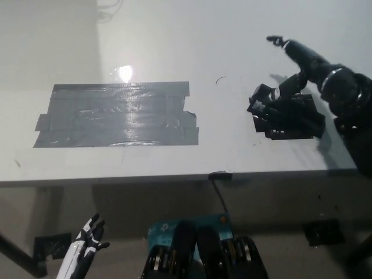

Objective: A stapler is kept on the black spot marked on the desk infront of the robot. The robot picks up the stapler using its right hand and passes it to a person

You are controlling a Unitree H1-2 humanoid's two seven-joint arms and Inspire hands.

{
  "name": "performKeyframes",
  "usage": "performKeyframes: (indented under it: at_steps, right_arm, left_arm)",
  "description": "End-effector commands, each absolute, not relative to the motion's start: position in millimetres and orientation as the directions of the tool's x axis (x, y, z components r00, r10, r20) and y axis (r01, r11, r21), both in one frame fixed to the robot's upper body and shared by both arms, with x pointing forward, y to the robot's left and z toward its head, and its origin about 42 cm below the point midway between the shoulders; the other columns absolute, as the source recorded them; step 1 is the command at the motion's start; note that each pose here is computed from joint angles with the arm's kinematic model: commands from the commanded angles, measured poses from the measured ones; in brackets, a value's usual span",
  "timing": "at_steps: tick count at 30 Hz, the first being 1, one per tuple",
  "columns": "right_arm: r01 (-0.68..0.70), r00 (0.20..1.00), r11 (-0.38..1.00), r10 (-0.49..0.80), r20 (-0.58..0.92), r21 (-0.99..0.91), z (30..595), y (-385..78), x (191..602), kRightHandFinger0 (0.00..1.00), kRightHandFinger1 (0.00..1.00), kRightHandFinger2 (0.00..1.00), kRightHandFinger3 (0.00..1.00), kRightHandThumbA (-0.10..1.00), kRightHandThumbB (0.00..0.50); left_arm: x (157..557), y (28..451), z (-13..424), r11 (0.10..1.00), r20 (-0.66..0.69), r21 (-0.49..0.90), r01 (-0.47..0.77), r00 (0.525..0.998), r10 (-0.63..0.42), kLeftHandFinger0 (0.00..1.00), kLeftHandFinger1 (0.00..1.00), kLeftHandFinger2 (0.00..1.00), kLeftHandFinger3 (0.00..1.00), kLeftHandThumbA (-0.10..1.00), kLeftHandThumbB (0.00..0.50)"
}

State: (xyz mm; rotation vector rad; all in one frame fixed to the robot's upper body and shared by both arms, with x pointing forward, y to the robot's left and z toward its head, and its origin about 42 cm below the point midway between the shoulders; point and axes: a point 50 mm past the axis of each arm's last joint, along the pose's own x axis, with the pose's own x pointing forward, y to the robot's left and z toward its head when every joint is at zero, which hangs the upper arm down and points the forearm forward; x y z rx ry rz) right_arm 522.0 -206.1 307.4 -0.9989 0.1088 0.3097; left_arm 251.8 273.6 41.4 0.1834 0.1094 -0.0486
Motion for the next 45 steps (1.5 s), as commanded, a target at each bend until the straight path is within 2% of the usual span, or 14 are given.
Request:
performKeyframes:
  at_steps: [1, 15, 19, 24, 32, 33, 34, 35, 37, 39, 40, 41, 43, 45]
  right_arm:
    - [-0.253, 0.966, 0.463, 0.164, -0.198, -0.85, 333, -204, 536, 1.0, 1.0, 1.0, 1.0, 1.0, 0.323]
    - [-0.315, 0.949, 0.339, 0.108, -0.296, -0.886, 301, -216, 546, 1.0, 1.0, 1.0, 1.0, 1.0, 0.37]
    - [-0.324, 0.946, 0.345, 0.106, -0.307, -0.881, 296, -218, 546, 1.0, 1.0, 1.0, 1.0, 1.0, 0.334]
    - [-0.343, 0.939, 0.36, 0.142, -0.313, -0.867, 288, -210, 543, 1.0, 1.0, 1.0, 1.0, 1.0, 0.391]
    - [-0.397, 0.918, 0.365, 0.148, -0.369, -0.842, 277, -202, 543, 1.0, 1.0, 1.0, 1.0, 1.0, 0.358]
    - [-0.404, 0.914, 0.376, 0.15, -0.376, -0.833, 275, -203, 544, 1.0, 1.0, 1.0, 1.0, 0.93, 0.34]
    - [-0.405, 0.914, 0.383, 0.15, -0.376, -0.83, 273, -204, 545, 0.98, 1.0, 0.97, 1.0, 0.73, 0.254]
    - [-0.401, 0.916, 0.384, 0.149, -0.373, -0.832, 270, -204, 546, 0.64, 0.75, 0.78, 0.78, 0.41, 0.261]
    - [-0.392, 0.92, 0.379, 0.145, -0.365, -0.838, 266, -206, 547, 0.52, 0.64, 0.63, 0.49, 0.06, 0.246]
    - [-0.372, 0.928, 0.388, 0.142, -0.344, -0.843, 257, -211, 548, 0.29, 0.43, 0.4, 0.41, -0.09, 0.207]
    - [-0.369, 0.93, 0.391, 0.143, -0.34, -0.843, 256, -213, 548, 0.19, 0.4, 0.46, 0.49, -0.1, 0.212]
    - [-0.369, 0.929, 0.399, 0.144, -0.34, -0.84, 252, -216, 548, 0.06, 0.41, 0.67, 0.74, -0.1, 0.201]
    - [-0.368, 0.929, 0.416, 0.135, -0.344, -0.831, 246, -221, 548, 0.11, 0.56, 0.93, 0.94, -0.1, 0.199]
    - [-0.372, 0.927, 0.42, 0.12, -0.356, -0.827, 240, -226, 547, 0.28, 0.74, 1.0, 1.0, -0.1, 0.185]
  left_arm:
    - [253, 273, 48, 0.982, -0.064, 0.177, 0.067, 0.996, -0.056, 0.86, 1.0, 1.0, 1.0, 0.88, 0.5]
    - [252, 275, 46, 0.98, -0.069, 0.186, 0.069, 0.996, -0.057, 0.84, 1.0, 1.0, 1.0, 0.89, 0.5]
    - [253, 275, 47, 0.981, -0.07, 0.181, 0.071, 0.996, -0.059, 0.85, 1.0, 1.0, 1.0, 0.88, 0.5]
    - [253, 273, 48, 0.98, -0.071, 0.188, 0.07, 0.996, -0.058, 0.85, 1.0, 1.0, 1.0, 0.89, 0.5]
    - [256, 273, 49, 0.979, -0.061, 0.19, 0.071, 0.996, -0.061, 0.84, 1.0, 1.0, 1.0, 0.89, 0.5]
    - [256, 273, 49, 0.979, -0.062, 0.189, 0.071, 0.996, -0.061, 0.84, 1.0, 1.0, 1.0, 0.88, 0.5]
    - [256, 274, 49, 0.98, -0.062, 0.186, 0.07, 0.996, -0.06, 0.84, 1.0, 1.0, 1.0, 0.88, 0.5]
    - [256, 274, 49, 0.98, -0.062, 0.184, 0.07, 0.996, -0.059, 0.85, 1.0, 1.0, 1.0, 0.87, 0.5]
    - [256, 274, 50, 0.981, -0.063, 0.18, 0.071, 0.996, -0.06, 0.86, 1.0, 1.0, 1.0, 0.86, 0.5]
    - [257, 273, 51, 0.981, -0.063, 0.18, 0.073, 0.996, -0.062, 0.86, 1.0, 1.0, 1.0, 0.86, 0.5]
    - [258, 273, 51, 0.981, -0.063, 0.182, 0.073, 0.996, -0.062, 0.85, 1.0, 1.0, 1.0, 0.86, 0.5]
    - [258, 274, 51, 0.98, -0.062, 0.188, 0.071, 0.996, -0.061, 0.84, 1.0, 1.0, 1.0, 0.86, 0.499]
    - [258, 274, 52, 0.98, -0.061, 0.183, 0.073, 0.996, -0.062, 0.84, 1.0, 1.0, 1.0, 0.84, 0.499]
    - [258, 275, 51, 0.98, -0.061, 0.188, 0.072, 0.996, -0.062, 0.83, 1.0, 1.0, 1.0, 0.84, 0.5]
